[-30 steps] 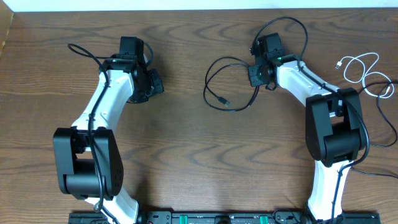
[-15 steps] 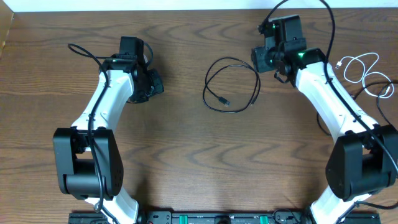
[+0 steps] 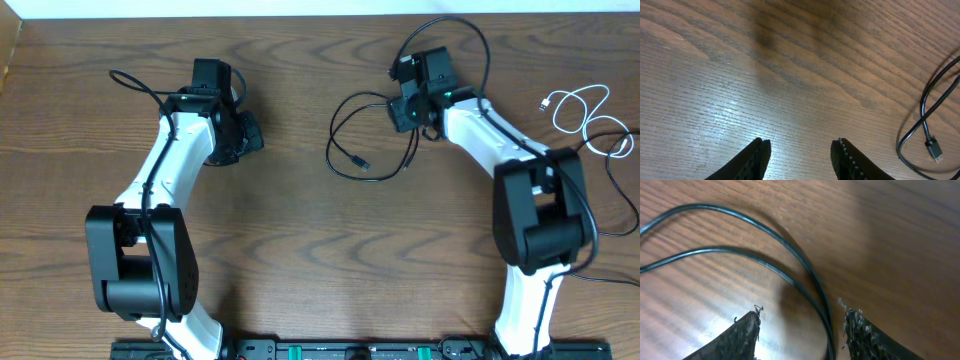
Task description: Untangle cables
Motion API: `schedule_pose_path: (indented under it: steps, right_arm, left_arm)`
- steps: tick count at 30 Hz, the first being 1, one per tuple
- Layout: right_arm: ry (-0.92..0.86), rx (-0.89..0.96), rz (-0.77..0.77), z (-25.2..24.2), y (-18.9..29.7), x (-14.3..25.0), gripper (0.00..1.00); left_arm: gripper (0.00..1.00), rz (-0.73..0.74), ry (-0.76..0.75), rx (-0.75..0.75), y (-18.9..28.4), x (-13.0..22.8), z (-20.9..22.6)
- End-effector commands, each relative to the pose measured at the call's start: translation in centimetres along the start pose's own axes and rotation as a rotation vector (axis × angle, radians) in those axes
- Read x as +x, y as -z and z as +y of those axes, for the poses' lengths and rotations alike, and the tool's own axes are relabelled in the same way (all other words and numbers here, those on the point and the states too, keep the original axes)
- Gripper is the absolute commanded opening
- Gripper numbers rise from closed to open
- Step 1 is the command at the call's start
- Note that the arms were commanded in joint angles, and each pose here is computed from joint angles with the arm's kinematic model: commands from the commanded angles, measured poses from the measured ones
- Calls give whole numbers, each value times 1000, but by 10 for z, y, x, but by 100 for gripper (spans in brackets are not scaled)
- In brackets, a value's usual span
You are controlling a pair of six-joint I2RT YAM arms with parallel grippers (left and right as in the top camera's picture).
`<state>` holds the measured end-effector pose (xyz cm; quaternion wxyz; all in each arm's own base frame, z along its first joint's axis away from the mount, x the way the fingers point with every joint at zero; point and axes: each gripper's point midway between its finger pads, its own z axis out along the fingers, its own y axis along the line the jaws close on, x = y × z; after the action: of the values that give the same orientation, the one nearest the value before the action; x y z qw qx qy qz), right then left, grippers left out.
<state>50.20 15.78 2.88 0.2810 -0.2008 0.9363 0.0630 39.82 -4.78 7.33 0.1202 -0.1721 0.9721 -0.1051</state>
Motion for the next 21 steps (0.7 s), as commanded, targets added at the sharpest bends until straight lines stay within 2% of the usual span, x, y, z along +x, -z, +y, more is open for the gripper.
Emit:
schedule_pose_path:
  steps: [1, 4, 5, 8, 16, 21]
  right_arm:
    - [119, -28, 15, 11, -18, 9, 54]
    - [128, -32, 21, 13, -27, 14, 46]
    - [128, -44, 22, 15, -27, 14, 41]
    - [131, -104, 33, 29, -26, 18, 34]
    - [145, -161, 69, 49, -25, 27, 32]
    - [146, -157, 58, 48, -22, 23, 38]
  left_arm:
    - [45, -3, -15, -12, 0, -1, 1]
    - [45, -3, -15, -13, 0, -1, 1]
    - [45, -3, -14, -13, 0, -1, 1]
    - [45, -3, -14, -12, 0, -1, 1]
    - [45, -3, -15, -12, 0, -1, 1]
    - [45, -3, -15, -13, 0, -1, 1]
